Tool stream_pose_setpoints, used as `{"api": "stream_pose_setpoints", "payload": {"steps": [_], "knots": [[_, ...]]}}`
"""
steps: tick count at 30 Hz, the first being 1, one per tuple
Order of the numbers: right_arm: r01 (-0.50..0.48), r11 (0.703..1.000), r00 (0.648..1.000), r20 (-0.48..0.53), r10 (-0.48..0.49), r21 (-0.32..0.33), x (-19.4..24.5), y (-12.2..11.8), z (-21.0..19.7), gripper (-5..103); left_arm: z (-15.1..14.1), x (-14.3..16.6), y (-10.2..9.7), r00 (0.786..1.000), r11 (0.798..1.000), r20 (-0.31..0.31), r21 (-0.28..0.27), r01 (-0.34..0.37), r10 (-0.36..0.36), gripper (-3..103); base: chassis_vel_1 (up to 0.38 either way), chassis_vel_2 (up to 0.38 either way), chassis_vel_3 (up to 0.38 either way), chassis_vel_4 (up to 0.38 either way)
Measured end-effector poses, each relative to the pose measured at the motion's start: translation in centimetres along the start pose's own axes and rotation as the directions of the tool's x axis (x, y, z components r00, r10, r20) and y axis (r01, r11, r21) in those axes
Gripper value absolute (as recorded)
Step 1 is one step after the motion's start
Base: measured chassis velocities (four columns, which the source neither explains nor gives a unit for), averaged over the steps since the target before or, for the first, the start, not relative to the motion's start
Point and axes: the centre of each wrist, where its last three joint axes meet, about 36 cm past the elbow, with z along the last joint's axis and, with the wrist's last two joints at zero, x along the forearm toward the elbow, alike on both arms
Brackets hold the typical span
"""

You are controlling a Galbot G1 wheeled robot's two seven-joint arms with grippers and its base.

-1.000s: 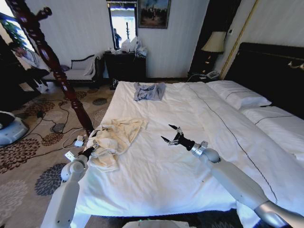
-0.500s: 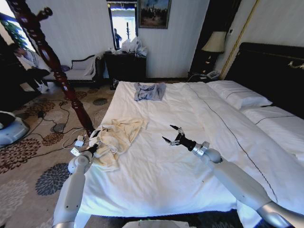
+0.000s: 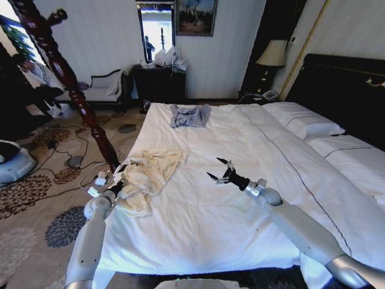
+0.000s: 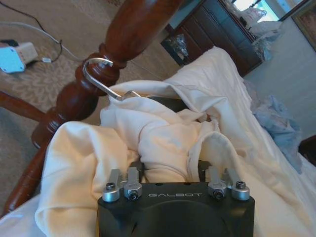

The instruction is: Pick up the clothes from the bed and hang them on the clothes hanger.

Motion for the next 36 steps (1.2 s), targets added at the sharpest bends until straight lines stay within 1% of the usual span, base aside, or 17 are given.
{"api": "stream_pose_setpoints", "payload": {"steps": [3, 5, 9, 12, 13, 15, 16, 19, 20, 23, 24, 25, 26, 27, 28, 31, 36], "knots": [[0.001, 1.0, 1.0, -0.001, -0.001, 0.002, 0.1, 0.0, 0.0, 100, -0.4, 0.3, -0.1, 1.0, 1.0, -0.004, 0.005, -0.006, 0.006, 41, 0.0, 0.0, 0.0, 0.0], [0.001, 1.0, 1.0, -0.002, -0.001, 0.003, 0.2, 0.0, -0.1, 100, -0.6, 0.4, -0.2, 1.0, 1.0, -0.001, 0.001, -0.007, 0.007, 41, 0.0, 0.0, 0.0, 0.0], [-0.001, 1.0, 1.0, -0.004, 0.001, 0.004, 0.4, 0.0, -0.1, 100, -1.5, 1.4, -1.1, 0.999, 0.999, 0.022, -0.042, -0.023, 0.024, 28, 0.0, 0.0, 0.0, 0.0], [-0.002, 1.0, 1.0, -0.003, 0.002, 0.006, 0.5, 0.0, -0.2, 100, -2.5, 2.7, -2.2, 0.998, 0.989, 0.049, -0.145, -0.039, 0.047, 26, 0.0, 0.0, 0.0, 0.0], [-0.002, 1.0, 1.0, -0.003, 0.002, 0.006, 0.5, 0.0, -0.2, 100, -2.5, 2.7, -2.2, 0.998, 0.989, 0.049, -0.145, -0.039, 0.047, 26, 0.0, 0.0, 0.0, 0.0], [-0.001, 1.0, 1.0, -0.001, 0.001, 0.008, 0.5, 0.0, -0.3, 100, -3.4, 3.4, -3.1, 0.996, 0.971, 0.069, -0.236, -0.034, 0.051, 26, 0.0, 0.0, 0.0, 0.0], [-0.001, 1.0, 1.0, -0.001, 0.001, 0.008, 0.5, 0.0, -0.3, 100, -3.4, 3.4, -3.1, 0.996, 0.971, 0.069, -0.236, -0.034, 0.051, 26, 0.0, 0.0, 0.0, 0.0], [-0.002, 1.0, 1.0, 0.002, 0.002, 0.012, 0.5, -0.1, -0.4, 100, -4.9, 4.7, -4.4, 0.992, 0.919, 0.106, -0.394, -0.024, 0.071, 26, 0.0, 0.0, 0.0, 0.0], [-0.002, 1.0, 1.0, 0.002, 0.002, 0.012, 0.5, -0.1, -0.4, 100, -4.9, 4.7, -4.4, 0.992, 0.919, 0.106, -0.394, -0.024, 0.071, 26, 0.0, 0.0, 0.0, 0.0], [-0.004, 1.0, 1.0, 0.004, 0.004, 0.015, 0.4, -0.3, -0.6, 100, -8.5, 7.3, -8.0, 0.979, 0.841, 0.129, -0.538, -0.062, 0.155, 26, 0.0, 0.0, 0.0, 0.0], [-0.004, 1.0, 1.0, 0.004, 0.004, 0.015, 0.4, -0.3, -0.6, 100, -8.5, 7.3, -8.0, 0.979, 0.841, 0.129, -0.538, -0.062, 0.155, 26, 0.0, 0.0, 0.0, 0.0], [-0.004, 1.0, 1.0, 0.01, 0.004, 0.016, 0.2, -0.4, -0.6, 100, -10.2, 8.4, -9.6, 0.973, 0.815, 0.134, -0.574, -0.081, 0.19, 26, 0.0, 0.0, 0.0, 0.0], [-0.003, 1.0, 1.0, 0.013, 0.003, 0.016, 0.1, -0.4, -0.7, 100, -11.0, 8.9, -10.3, 0.969, 0.804, 0.136, -0.588, -0.089, 0.207, 26, 0.0, 0.0, 0.0, 0.0], [0.001, 1.0, 1.0, 0.025, -0.002, 0.015, -0.7, -0.5, -0.7, 100, -13.5, 10.5, -12.3, 0.958, 0.774, 0.137, -0.623, -0.114, 0.25, 26, 0.0, 0.0, 0.0, 0.0], [0.001, 1.0, 1.0, 0.025, -0.002, 0.015, -0.7, -0.5, -0.7, 100, -13.5, 10.5, -12.3, 0.958, 0.774, 0.137, -0.623, -0.114, 0.25, 26, 0.0, 0.0, 0.0, 0.0], [0.006, 1.0, 0.999, 0.048, -0.007, 0.012, -1.9, -0.6, -0.8, 100, -18.9, 12.8, -16.0, 0.942, 0.737, 0.103, -0.651, -0.18, 0.321, 26, 0.0, 0.0, 0.0, 0.0], [0.003, 1.0, 0.997, 0.073, -0.004, 0.014, -2.4, -0.6, -1.4, 100, -25.0, 14.2, -19.3, 0.933, 0.698, 0.06, -0.681, -0.221, 0.354, 26, 0.0, 0.0, 0.0, 0.0]]}}
